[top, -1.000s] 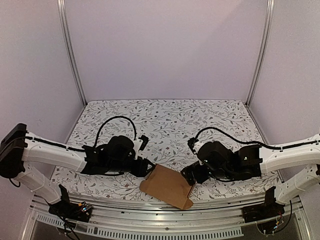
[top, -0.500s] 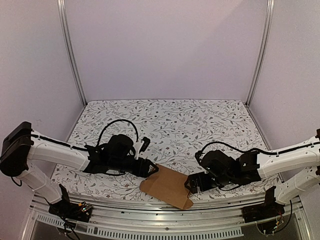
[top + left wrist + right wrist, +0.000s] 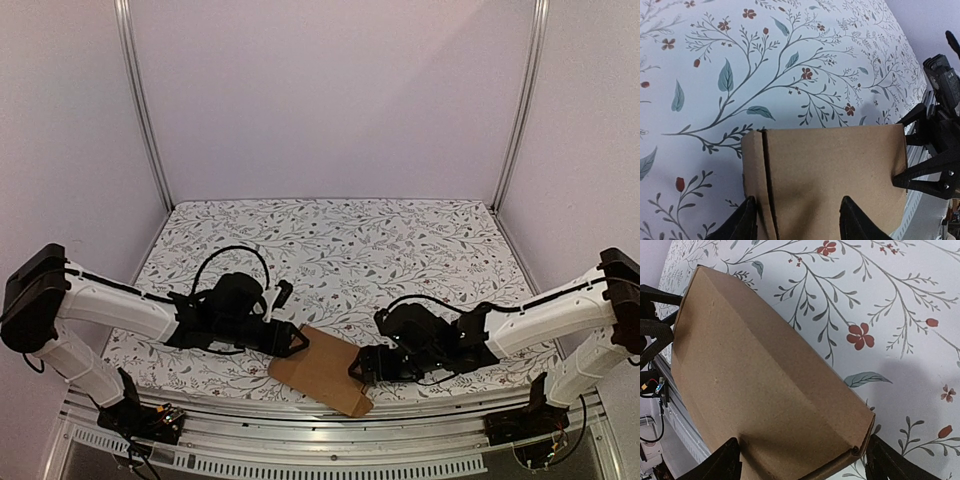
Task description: Fold the paper box
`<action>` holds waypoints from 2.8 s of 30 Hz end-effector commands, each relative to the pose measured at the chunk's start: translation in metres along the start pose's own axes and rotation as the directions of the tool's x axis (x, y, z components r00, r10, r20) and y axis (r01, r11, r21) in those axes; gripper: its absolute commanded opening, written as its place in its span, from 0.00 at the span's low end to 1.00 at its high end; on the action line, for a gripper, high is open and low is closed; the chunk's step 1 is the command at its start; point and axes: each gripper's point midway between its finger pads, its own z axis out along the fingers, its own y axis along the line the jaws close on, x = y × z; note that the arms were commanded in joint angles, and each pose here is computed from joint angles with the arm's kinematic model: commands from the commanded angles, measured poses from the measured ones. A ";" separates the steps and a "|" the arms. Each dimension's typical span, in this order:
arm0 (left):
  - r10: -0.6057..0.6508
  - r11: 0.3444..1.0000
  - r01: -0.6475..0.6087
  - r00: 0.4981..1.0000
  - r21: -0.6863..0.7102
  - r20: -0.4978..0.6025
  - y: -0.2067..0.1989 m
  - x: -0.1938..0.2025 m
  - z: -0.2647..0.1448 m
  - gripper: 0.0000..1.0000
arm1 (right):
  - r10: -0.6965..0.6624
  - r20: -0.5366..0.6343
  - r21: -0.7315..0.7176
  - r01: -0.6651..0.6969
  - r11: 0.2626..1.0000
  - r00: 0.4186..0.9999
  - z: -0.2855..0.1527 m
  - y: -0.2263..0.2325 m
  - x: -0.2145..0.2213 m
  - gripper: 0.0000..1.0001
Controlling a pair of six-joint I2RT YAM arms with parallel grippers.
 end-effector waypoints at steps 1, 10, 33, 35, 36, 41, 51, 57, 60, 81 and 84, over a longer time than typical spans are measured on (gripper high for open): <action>-0.030 1.000 0.030 0.999 -0.007 -0.012 0.009 0.004 -0.005 0.54 | 0.057 0.012 -0.012 -0.056 0.998 0.998 0.008 0.008 -0.014 0.82; -0.064 0.998 0.064 0.998 -0.025 0.022 0.022 0.000 -0.019 0.54 | 0.060 0.065 -0.012 -0.059 0.998 0.996 0.025 0.022 -0.056 0.69; -0.185 0.976 0.196 0.976 -0.098 0.112 0.069 -0.008 -0.036 0.53 | -0.043 -0.027 -0.020 0.043 0.999 0.999 0.067 0.006 -0.092 0.22; -0.187 0.974 0.200 0.975 -0.103 0.122 0.072 -0.011 -0.040 0.53 | -0.043 -0.026 -0.024 0.042 0.999 0.999 0.066 0.006 -0.093 0.16; -0.190 0.973 0.204 0.973 -0.106 0.128 0.074 -0.012 -0.042 0.53 | -0.043 -0.027 -0.024 0.042 0.999 0.999 0.066 0.006 -0.093 0.13; -0.201 0.970 0.219 0.968 -0.110 0.152 0.080 -0.018 -0.054 0.54 | -0.044 -0.027 -0.029 0.043 0.999 0.999 0.065 0.005 -0.095 0.00; -0.254 0.961 0.267 0.954 -0.066 0.162 0.078 -0.017 -0.074 0.64 | -0.043 -0.012 -0.062 0.043 0.997 0.999 0.059 0.010 -0.105 0.00; -0.325 0.945 0.327 0.936 0.002 0.134 0.070 -0.009 -0.078 0.73 | -0.049 0.001 -0.079 0.049 0.996 0.999 0.054 0.015 -0.109 0.00; -0.370 0.929 0.368 0.921 0.037 0.125 0.069 -0.004 -0.077 0.79 | -0.049 0.001 -0.080 0.049 0.996 0.999 0.053 0.014 -0.108 0.00; -0.543 0.815 0.512 0.838 0.272 0.049 0.055 -0.002 -0.046 0.93 | -0.019 -0.003 -0.116 0.019 0.993 1.000 0.050 0.008 -0.096 0.00; -0.559 0.801 0.526 0.829 0.286 0.040 0.056 -0.001 -0.041 0.91 | -0.019 -0.002 -0.116 0.018 0.993 1.000 0.050 0.008 -0.096 0.00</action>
